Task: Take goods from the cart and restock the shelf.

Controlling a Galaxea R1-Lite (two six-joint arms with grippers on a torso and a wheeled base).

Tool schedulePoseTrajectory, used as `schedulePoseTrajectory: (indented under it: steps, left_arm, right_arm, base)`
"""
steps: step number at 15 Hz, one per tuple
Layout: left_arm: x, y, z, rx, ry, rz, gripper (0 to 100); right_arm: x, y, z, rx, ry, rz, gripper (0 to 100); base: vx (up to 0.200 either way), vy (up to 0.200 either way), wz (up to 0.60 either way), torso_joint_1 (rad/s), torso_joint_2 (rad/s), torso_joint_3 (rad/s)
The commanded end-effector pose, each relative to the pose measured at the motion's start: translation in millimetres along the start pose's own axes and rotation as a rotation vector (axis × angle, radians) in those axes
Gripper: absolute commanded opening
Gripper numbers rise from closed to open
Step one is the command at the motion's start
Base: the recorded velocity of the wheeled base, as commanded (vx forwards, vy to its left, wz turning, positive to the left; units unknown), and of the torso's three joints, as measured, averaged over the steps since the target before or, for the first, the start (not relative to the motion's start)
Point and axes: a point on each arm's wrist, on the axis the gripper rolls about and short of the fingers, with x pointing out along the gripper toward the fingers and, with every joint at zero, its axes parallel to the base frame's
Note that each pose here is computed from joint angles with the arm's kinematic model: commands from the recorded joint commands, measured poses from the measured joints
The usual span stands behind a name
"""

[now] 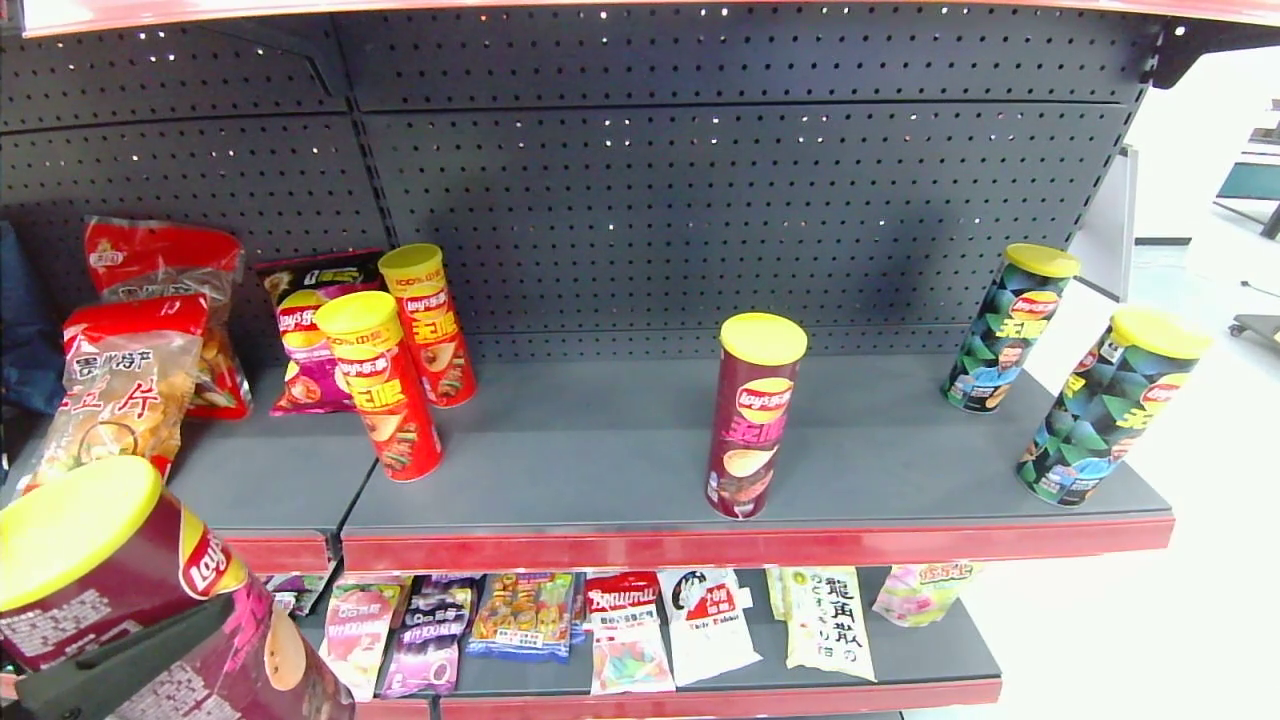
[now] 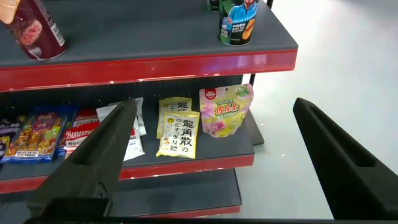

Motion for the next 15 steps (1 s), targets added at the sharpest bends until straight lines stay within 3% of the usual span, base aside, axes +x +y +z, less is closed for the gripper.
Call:
schedulePoseTrajectory:
  steps: [1, 4, 7, 10, 15]
  left_arm:
    - [4.6, 2.3, 1.2, -0.008, 0.017, 0.0, 0]
    - [16.5, 3.6, 3.4, -0.011, 0.057, -0.048, 0]
    - [45.3, -1.9, 13.9, 0.038, 0.031, -0.183, 0]
    - [89.0, 8.5, 26.6, 0.051, 0.005, -0.191, 0]
    - [98.4, 11.7, 25.9, 0.046, 0.012, -0.182, 0]
  right_arm:
    - [0.5, 0.0, 0.1, 0.0, 0.006, 0.001, 100]
    - [0.4, 0.0, 0.1, 0.0, 0.005, -0.001, 100]
    - [0.5, 0.0, 0.1, -0.002, 0.006, 0.002, 100]
    - [0.4, 0.0, 0.1, 0.003, 0.005, 0.001, 100]
    - [0.5, 0.0, 0.1, 0.003, 0.006, 0.001, 100]
  base:
    - [0.0, 0.0, 0.0, 0.0, 0.0, 0.0]
    - [0.0, 0.0, 0.0, 0.0, 0.0, 0.0]
    - [0.0, 0.0, 0.0, 0.0, 0.0, 0.0]
    - [0.0, 0.0, 0.0, 0.0, 0.0, 0.0]
    - [0.0, 0.0, 0.0, 0.0, 0.0, 0.0]
